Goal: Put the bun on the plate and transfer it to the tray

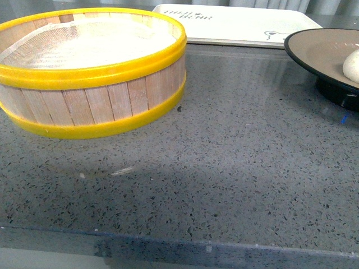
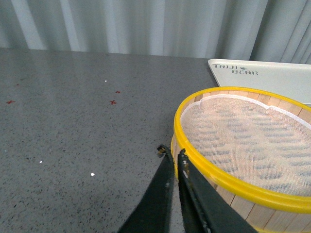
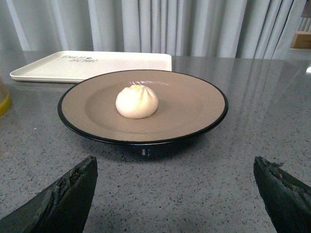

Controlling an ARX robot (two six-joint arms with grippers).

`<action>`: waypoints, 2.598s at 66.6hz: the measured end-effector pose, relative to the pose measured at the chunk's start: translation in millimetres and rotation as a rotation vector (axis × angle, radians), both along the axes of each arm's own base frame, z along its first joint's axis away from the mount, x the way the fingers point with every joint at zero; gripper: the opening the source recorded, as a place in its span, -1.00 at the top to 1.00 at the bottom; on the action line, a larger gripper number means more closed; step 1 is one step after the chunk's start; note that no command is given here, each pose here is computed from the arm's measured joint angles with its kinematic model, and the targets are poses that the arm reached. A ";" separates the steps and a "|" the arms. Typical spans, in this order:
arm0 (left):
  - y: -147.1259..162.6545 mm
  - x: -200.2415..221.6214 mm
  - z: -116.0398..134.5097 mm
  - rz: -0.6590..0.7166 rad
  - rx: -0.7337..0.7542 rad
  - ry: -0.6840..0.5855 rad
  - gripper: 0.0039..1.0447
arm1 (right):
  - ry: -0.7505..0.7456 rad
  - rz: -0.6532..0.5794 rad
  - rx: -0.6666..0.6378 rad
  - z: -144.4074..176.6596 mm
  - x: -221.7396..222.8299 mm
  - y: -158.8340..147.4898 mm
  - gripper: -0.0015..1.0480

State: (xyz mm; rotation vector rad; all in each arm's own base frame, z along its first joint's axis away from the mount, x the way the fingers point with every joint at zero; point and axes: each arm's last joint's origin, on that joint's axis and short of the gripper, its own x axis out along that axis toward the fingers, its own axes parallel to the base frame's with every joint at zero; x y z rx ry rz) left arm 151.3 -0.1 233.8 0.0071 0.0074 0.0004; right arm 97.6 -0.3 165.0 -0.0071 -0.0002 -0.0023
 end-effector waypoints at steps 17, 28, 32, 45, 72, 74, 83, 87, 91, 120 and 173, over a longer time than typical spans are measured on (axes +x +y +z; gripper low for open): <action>0.0 -14.4 -27.3 -0.001 -0.006 0.005 0.93 | 0.000 0.000 0.000 0.0 0.0 0.0 -0.83; 0.0 -20.7 -36.0 -0.001 -0.006 -0.005 0.93 | 0.000 0.000 0.000 0.0 0.0 0.0 -0.83; 0.0 -22.9 -38.7 -0.001 -0.006 -0.009 0.93 | 0.000 0.000 0.000 0.0 0.0 0.0 -0.83; 0.0 -28.6 -47.5 -0.001 -0.006 -0.005 0.93 | 0.000 0.000 0.000 0.0 0.0 0.0 -0.83; 0.0 -37.8 -58.1 -0.001 -0.006 -0.006 0.93 | 0.000 0.000 0.000 0.0 0.0 0.0 -0.83; 0.0 -38.4 -59.3 -0.001 -0.006 -0.008 0.93 | 0.000 0.000 0.000 0.0 0.0 0.0 -0.83; 0.0 -40.9 -58.1 -0.001 -0.008 -0.037 0.93 | 0.000 0.000 0.000 0.0 0.0 0.0 -0.83; 0.0 -42.0 -58.1 -0.001 -0.008 -0.039 0.93 | 0.000 0.000 0.000 0.0 0.0 0.0 -0.83; 0.0 -42.7 -58.4 -0.001 -0.009 -0.037 0.93 | 0.000 0.000 0.000 0.0 0.0 0.0 -0.83; 0.0 -55.0 -61.6 -0.001 -0.010 -0.030 0.77 | 0.000 0.000 0.000 0.0 0.0 0.0 -0.83; 0.0 -55.0 -61.6 -0.001 -0.010 -0.030 -0.88 | -0.001 -0.177 0.269 70.8 85.0 -58.5 -0.83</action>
